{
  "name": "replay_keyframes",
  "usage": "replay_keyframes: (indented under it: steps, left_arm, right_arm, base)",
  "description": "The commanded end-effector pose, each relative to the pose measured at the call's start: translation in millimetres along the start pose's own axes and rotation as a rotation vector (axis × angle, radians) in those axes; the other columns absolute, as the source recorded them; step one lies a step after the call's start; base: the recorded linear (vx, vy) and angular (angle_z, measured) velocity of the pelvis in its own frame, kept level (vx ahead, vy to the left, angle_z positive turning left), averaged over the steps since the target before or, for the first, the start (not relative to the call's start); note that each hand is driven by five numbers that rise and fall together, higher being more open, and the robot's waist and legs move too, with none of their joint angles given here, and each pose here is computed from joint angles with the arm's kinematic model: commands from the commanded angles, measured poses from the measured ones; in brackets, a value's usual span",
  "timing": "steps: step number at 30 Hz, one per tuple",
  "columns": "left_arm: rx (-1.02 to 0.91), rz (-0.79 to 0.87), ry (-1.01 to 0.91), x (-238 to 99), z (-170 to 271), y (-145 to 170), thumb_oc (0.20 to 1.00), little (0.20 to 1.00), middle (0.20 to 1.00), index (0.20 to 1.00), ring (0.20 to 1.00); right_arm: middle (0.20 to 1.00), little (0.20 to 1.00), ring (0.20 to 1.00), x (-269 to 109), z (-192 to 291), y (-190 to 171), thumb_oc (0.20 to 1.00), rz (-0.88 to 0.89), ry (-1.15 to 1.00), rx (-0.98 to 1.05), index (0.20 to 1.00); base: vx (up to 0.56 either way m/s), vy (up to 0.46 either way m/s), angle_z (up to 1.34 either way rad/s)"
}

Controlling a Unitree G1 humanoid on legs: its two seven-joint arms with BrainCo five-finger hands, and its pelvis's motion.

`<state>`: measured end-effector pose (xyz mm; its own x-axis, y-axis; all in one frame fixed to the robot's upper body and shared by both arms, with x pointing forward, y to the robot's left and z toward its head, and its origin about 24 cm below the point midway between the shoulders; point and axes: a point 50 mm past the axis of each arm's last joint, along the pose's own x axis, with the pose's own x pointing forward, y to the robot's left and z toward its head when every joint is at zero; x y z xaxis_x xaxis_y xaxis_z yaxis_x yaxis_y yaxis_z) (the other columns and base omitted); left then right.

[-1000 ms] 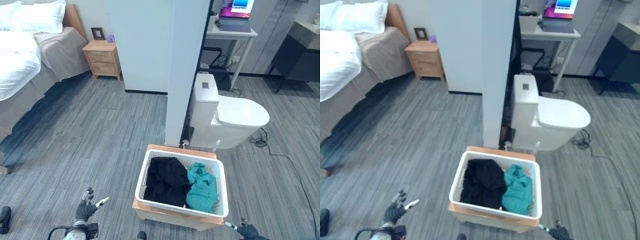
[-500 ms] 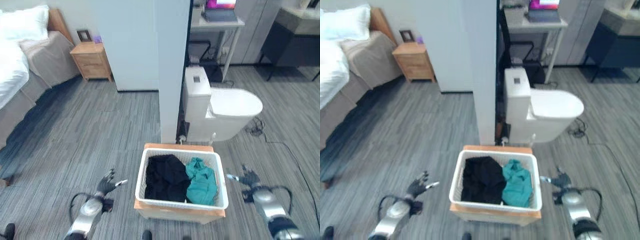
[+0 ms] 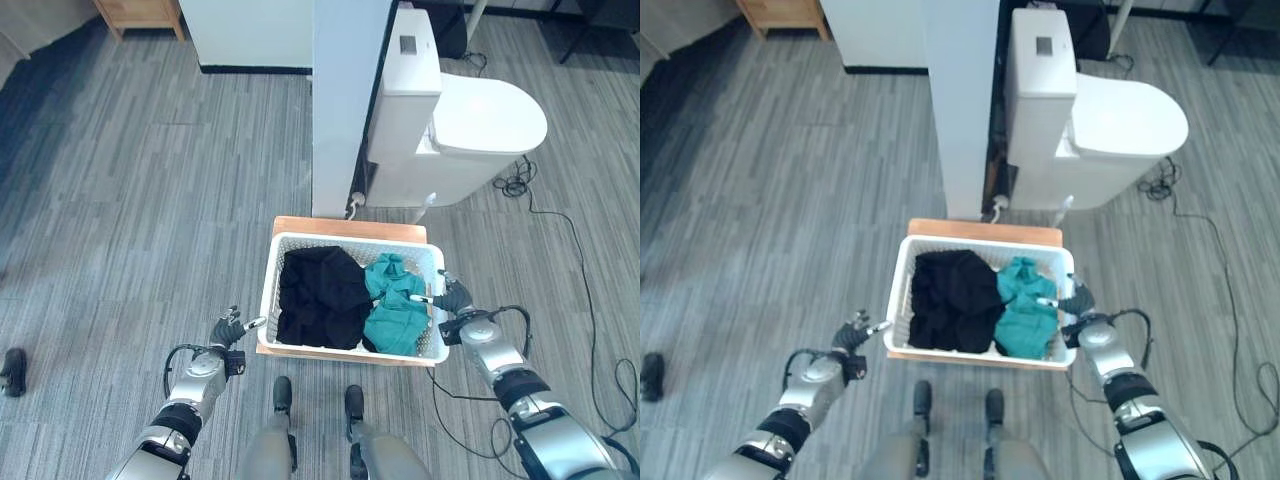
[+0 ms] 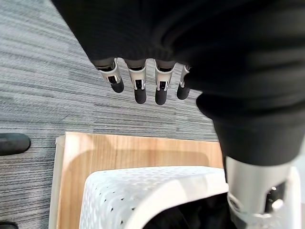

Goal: Grab the laundry basket,head to the washer,open it,put in the laundry and shut it.

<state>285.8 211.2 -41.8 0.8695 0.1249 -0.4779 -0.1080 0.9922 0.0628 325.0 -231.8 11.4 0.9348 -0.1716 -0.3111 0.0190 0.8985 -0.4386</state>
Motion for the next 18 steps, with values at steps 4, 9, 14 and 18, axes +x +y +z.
replay_keyframes:
  steps: [4, 9, 14, 18]
  left_arm:
    - [0.035, -0.031, -0.170, 9.9, 50.9, -11.4, 1.000, 1.000, 1.000, 1.000, 1.000]
    - [0.081, -0.055, -0.223, 10.2, 67.3, -16.1, 1.000, 1.000, 1.000, 1.000, 1.000]
    - [0.142, -0.062, -0.276, 13.4, 91.9, -17.3, 1.000, 1.000, 1.000, 1.000, 1.000]
    - [0.199, -0.077, -0.245, 16.9, 90.6, -19.8, 1.000, 1.000, 1.000, 1.000, 1.000]
  right_arm:
    - [1.000, 1.000, 1.000, -0.1, 11.0, 0.7, 1.000, 0.016, -0.052, 0.004, 1.000]
    - [1.000, 1.000, 1.000, -3.0, 6.8, -3.8, 1.000, 0.008, -0.052, -0.003, 1.000]
    - [1.000, 1.000, 1.000, -4.0, 3.8, -13.4, 1.000, -0.017, -0.045, 0.004, 1.000]
    - [1.000, 1.000, 1.000, -2.5, 10.4, -14.5, 1.000, -0.019, -0.061, 0.013, 1.000]
  base:
    - [0.00, 0.000, 0.00]
    - [0.00, 0.000, 0.00]
    - [-0.01, 0.002, 0.00]
    - [0.00, -0.002, -0.04]
